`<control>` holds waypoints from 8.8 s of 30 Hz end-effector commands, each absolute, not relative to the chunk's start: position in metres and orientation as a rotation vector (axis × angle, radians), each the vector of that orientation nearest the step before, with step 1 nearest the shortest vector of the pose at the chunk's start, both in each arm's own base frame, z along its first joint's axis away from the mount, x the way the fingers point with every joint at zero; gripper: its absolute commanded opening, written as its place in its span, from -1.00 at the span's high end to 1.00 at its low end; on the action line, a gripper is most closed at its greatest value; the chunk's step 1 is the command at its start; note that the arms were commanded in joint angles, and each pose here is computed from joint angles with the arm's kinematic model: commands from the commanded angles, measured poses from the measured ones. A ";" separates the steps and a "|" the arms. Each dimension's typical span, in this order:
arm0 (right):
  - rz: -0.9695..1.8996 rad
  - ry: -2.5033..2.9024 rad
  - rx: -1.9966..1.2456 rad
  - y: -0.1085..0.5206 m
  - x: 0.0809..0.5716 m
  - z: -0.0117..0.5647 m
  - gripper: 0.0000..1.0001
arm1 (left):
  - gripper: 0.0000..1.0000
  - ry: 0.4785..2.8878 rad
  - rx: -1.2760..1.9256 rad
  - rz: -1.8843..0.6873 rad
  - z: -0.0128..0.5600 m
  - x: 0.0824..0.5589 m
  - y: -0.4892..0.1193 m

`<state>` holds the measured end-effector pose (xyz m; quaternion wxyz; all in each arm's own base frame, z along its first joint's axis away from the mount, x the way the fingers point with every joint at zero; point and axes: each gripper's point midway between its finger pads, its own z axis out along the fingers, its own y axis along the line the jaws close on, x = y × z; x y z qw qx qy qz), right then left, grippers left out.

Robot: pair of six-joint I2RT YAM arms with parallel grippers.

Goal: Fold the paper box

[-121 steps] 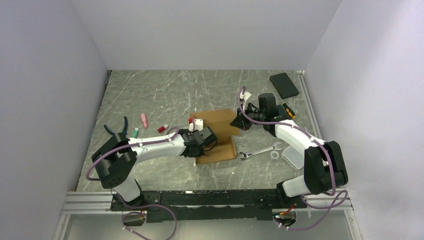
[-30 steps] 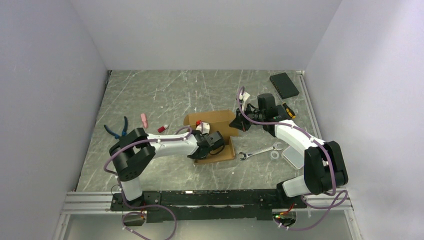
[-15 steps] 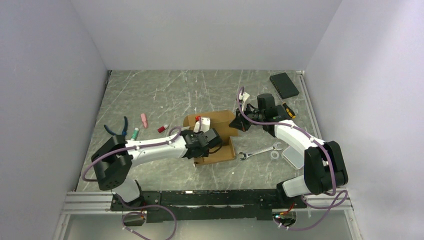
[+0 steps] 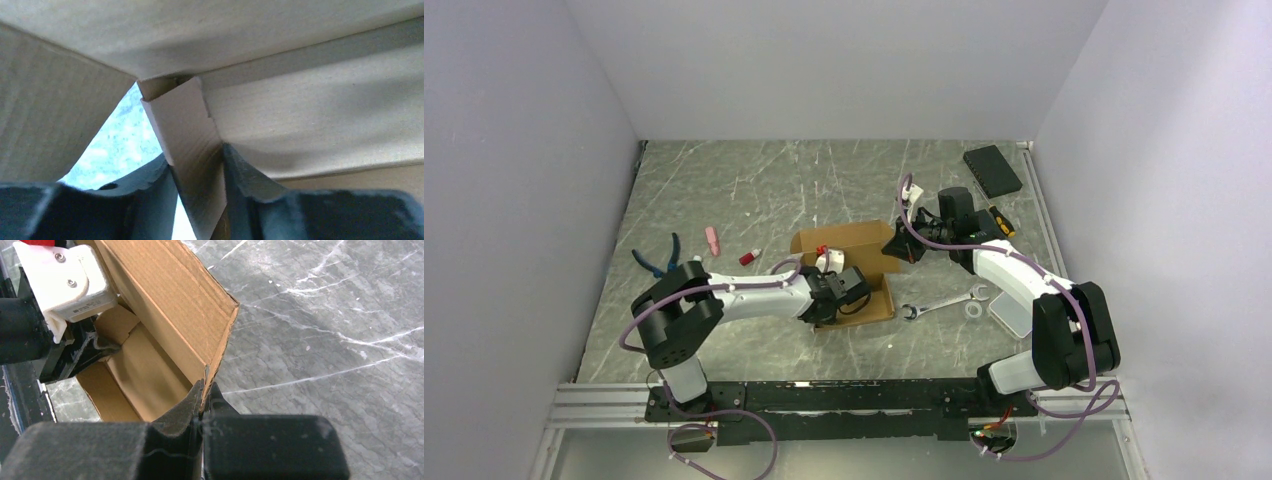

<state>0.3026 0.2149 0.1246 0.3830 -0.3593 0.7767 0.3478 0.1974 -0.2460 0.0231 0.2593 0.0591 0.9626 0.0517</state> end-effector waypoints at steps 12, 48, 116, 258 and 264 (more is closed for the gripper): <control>0.887 1.882 -0.944 0.223 0.309 0.152 1.00 | 0.98 2.636 0.108 0.196 0.005 0.210 -0.242; 0.887 1.880 -0.945 0.223 0.309 0.152 1.00 | 0.38 2.665 0.119 -0.006 0.020 0.205 -0.249; 0.889 1.873 -0.950 0.223 0.308 0.154 1.00 | 0.53 2.675 0.171 0.130 0.023 0.214 -0.232; 1.002 1.827 -0.970 0.221 0.296 0.167 -0.05 | 0.36 2.653 0.729 -0.107 0.022 0.360 -0.071; 1.005 1.819 -0.974 0.221 0.295 0.169 -0.05 | 0.93 2.691 0.660 -0.044 0.032 0.354 -0.073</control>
